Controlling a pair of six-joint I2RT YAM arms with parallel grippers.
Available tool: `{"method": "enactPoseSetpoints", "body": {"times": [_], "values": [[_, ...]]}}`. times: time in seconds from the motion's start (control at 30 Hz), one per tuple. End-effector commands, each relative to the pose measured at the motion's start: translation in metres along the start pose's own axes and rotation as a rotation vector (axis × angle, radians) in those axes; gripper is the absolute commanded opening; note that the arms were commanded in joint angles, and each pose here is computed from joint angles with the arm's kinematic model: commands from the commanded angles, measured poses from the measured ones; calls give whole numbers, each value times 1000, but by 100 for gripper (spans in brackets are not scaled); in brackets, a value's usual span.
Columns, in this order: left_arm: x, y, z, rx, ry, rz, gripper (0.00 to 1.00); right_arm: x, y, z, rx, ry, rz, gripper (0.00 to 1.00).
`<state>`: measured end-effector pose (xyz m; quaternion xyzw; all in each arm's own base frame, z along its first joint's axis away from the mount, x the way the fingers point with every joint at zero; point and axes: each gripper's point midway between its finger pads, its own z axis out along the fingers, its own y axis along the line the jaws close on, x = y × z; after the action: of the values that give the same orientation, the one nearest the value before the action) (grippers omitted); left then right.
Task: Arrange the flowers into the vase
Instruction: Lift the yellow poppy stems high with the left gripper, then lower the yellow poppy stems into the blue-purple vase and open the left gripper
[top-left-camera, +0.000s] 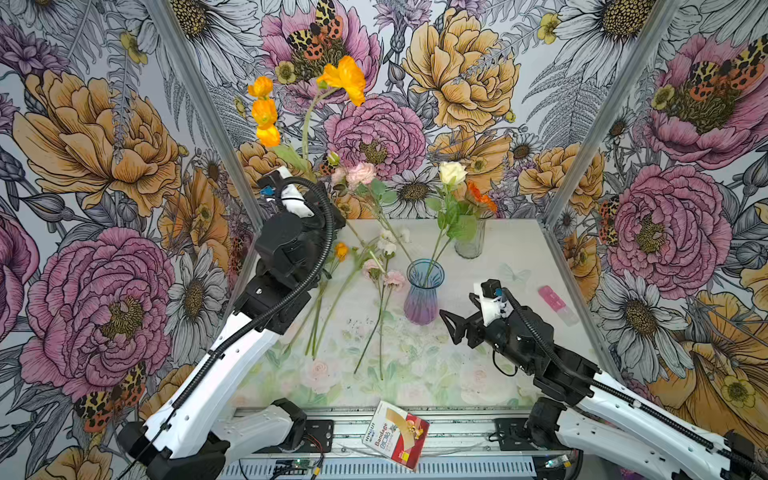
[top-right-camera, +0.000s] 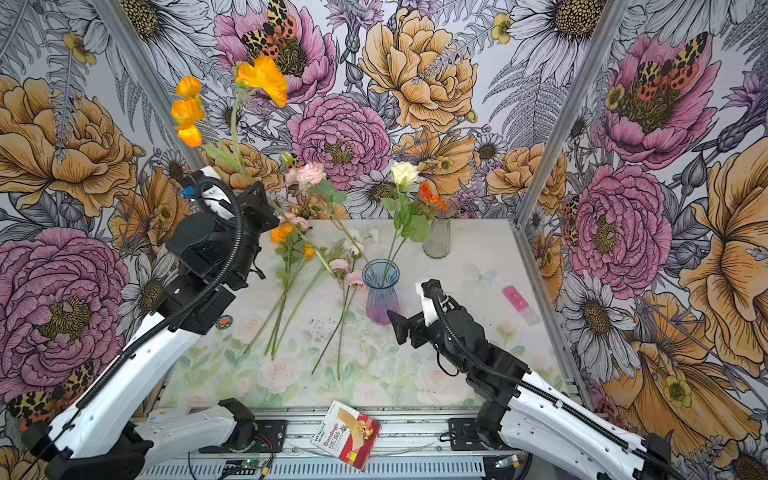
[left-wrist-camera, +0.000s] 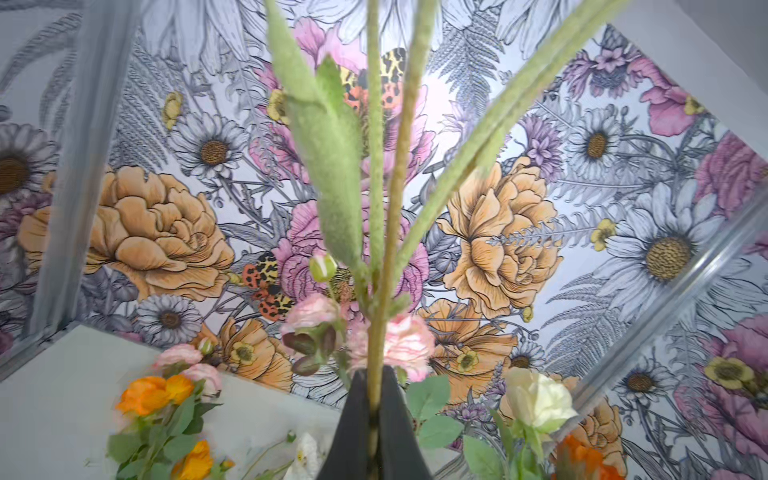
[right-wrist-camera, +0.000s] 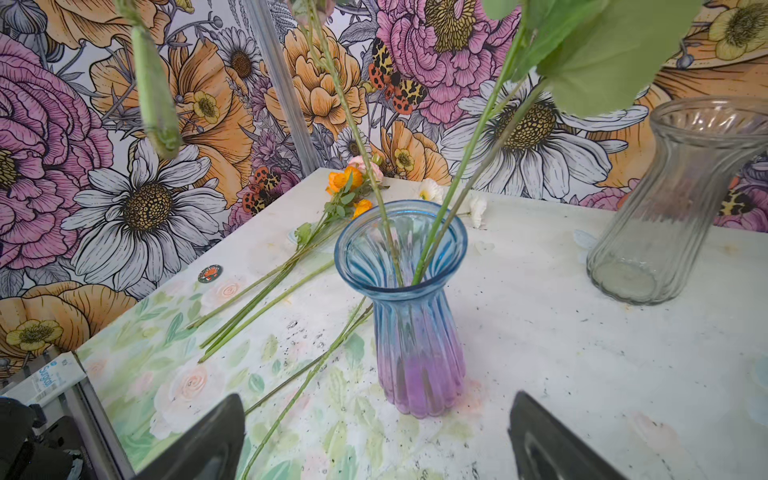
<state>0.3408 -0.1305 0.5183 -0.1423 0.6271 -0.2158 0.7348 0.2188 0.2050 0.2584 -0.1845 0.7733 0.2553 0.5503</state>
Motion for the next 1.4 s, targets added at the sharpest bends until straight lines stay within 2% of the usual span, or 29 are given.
{"method": "enactPoseSetpoints", "body": {"times": [0.0,0.2,0.4,0.6,0.83,1.1,1.37], "values": [[1,-54,12,191,-83,18,0,8,3,-6,-40,37,13,100],[46,-100,21,313,-76,111,0,14,3,-11,-49,59,21,100],[111,-102,32,340,24,164,0,16,1,-12,-47,57,10,100],[171,-104,29,387,114,200,0,19,2,-7,-54,80,5,100],[209,-105,18,417,128,250,0,22,2,-2,-51,99,1,99],[254,-87,11,396,209,245,0,27,1,1,-48,118,2,99],[276,-75,1,377,258,246,2,30,-1,4,-38,130,1,99]]}}
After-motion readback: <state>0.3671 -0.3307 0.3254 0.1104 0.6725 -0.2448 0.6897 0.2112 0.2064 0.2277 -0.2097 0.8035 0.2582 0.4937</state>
